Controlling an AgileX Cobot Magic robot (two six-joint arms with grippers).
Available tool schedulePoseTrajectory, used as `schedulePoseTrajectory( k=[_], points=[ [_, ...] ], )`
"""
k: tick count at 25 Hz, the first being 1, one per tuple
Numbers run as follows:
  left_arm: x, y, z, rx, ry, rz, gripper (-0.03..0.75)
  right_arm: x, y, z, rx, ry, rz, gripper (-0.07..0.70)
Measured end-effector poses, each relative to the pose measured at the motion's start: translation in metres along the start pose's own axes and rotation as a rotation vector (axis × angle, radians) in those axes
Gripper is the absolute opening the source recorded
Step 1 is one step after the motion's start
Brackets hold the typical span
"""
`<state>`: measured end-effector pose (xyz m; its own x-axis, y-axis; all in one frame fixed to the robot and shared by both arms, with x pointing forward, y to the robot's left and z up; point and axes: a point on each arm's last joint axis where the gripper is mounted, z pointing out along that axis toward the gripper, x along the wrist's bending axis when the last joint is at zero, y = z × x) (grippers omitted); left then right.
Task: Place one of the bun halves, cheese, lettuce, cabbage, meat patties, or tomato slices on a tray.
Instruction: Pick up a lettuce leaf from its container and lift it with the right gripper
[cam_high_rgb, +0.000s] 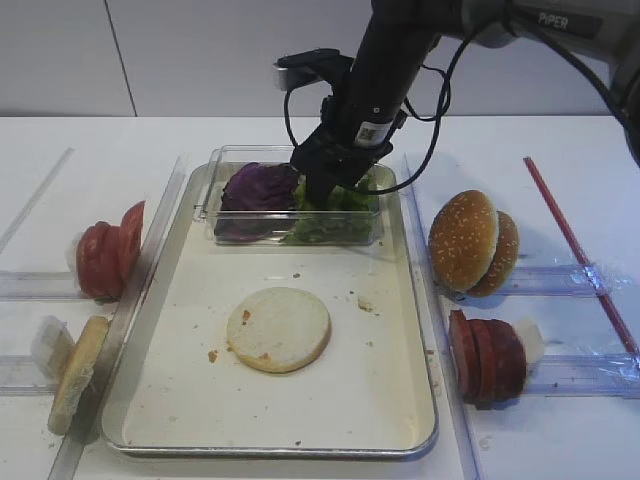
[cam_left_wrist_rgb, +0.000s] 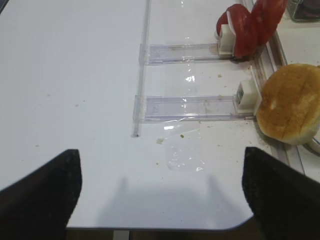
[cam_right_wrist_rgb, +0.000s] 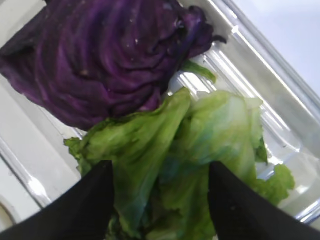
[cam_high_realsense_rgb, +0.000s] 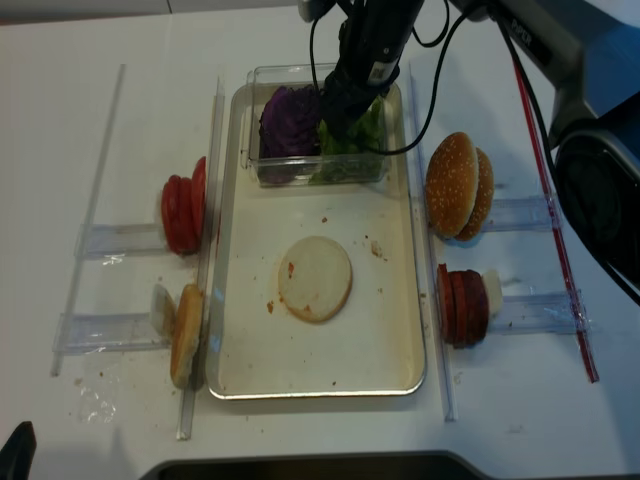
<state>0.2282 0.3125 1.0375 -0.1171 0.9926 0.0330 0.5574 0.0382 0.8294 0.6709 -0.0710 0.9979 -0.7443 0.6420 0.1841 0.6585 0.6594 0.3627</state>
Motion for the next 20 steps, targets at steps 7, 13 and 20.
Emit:
schedulePoseTrajectory(
  k=[7,13,20],
  points=[
    [0.000,0.000,0.000,0.000,0.000,0.000,0.598,-0.004,-0.001,0.013,0.016,0.007,0.003,0.433],
    [0.000,0.000,0.000,0.000,0.000,0.000,0.598,-0.005,-0.002,0.021,0.027,0.020,0.011,0.398],
    [0.000,0.000,0.000,0.000,0.000,0.000,0.598,-0.002,-0.004,0.021,0.049,0.034,0.008,0.286]
  ],
)
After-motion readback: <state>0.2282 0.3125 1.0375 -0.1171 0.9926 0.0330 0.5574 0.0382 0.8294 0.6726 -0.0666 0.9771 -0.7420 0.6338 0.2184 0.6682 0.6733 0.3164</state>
